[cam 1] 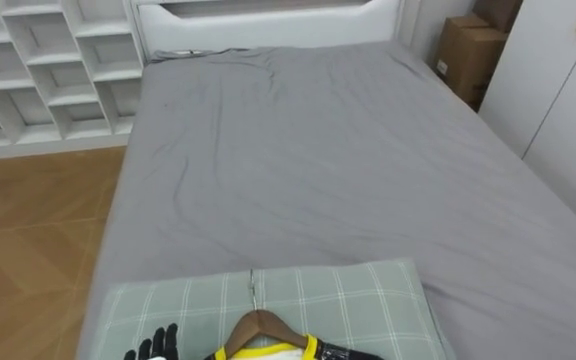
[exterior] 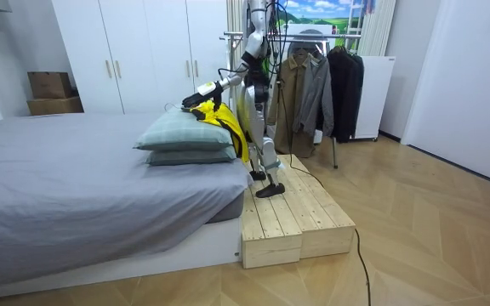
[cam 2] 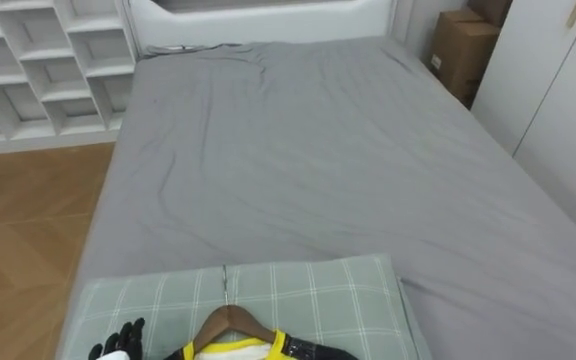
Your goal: Hang clothes
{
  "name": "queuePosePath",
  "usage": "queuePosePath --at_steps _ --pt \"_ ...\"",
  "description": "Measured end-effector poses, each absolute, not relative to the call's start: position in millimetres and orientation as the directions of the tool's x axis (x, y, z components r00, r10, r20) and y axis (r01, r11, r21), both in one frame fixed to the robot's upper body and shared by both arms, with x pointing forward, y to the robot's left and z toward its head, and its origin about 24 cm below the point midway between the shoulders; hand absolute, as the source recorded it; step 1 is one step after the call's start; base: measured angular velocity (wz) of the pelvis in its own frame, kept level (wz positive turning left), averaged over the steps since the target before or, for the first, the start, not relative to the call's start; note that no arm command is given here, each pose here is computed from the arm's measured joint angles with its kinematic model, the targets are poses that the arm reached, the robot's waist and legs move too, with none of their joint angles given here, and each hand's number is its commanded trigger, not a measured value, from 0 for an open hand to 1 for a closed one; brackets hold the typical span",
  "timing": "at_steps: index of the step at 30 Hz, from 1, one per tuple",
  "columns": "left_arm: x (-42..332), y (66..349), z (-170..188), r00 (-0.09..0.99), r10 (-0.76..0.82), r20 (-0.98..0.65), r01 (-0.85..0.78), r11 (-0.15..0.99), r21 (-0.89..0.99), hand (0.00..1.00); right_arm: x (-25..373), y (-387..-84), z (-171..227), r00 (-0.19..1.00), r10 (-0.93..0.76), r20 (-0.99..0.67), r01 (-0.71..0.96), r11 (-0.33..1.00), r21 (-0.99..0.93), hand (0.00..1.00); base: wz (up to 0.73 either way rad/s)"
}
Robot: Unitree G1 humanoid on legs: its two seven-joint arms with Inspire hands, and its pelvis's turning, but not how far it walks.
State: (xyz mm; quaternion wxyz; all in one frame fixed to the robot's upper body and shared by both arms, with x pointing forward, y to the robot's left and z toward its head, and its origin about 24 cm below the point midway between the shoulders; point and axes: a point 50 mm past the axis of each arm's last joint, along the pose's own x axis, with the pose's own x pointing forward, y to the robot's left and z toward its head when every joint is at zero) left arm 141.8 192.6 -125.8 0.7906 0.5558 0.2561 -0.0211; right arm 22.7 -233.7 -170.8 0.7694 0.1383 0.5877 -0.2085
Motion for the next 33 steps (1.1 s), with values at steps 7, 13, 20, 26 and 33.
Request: queuePosePath --at_steps 7,13,20,26,33 --pt "138 193 -130 0.844 0.252 -0.474 0.362 0.385 0.849 0.00 20 -233 -171 0.224 -0.141 -0.964 0.489 0.872 -0.014 0.00 -0.08" --pt "133 192 -133 0.829 0.258 -0.497 0.383 0.386 0.839 0.00 16 -230 -172 0.209 -0.132 -0.969 0.501 0.866 -0.010 0.00 -0.03" --pt "131 192 -135 0.823 0.260 -0.504 0.391 0.385 0.836 0.00 17 -230 -172 0.211 -0.132 -0.969 0.506 0.863 -0.007 0.00 -0.01" --pt "129 192 -136 0.817 0.261 -0.514 0.399 0.386 0.831 0.00 19 -230 -172 0.216 -0.130 -0.968 0.502 0.865 -0.004 0.00 -0.06" --pt "128 193 -138 0.806 0.261 -0.532 0.416 0.391 0.821 0.00 20 -230 -172 0.219 -0.130 -0.967 0.493 0.870 -0.005 0.00 -0.06"
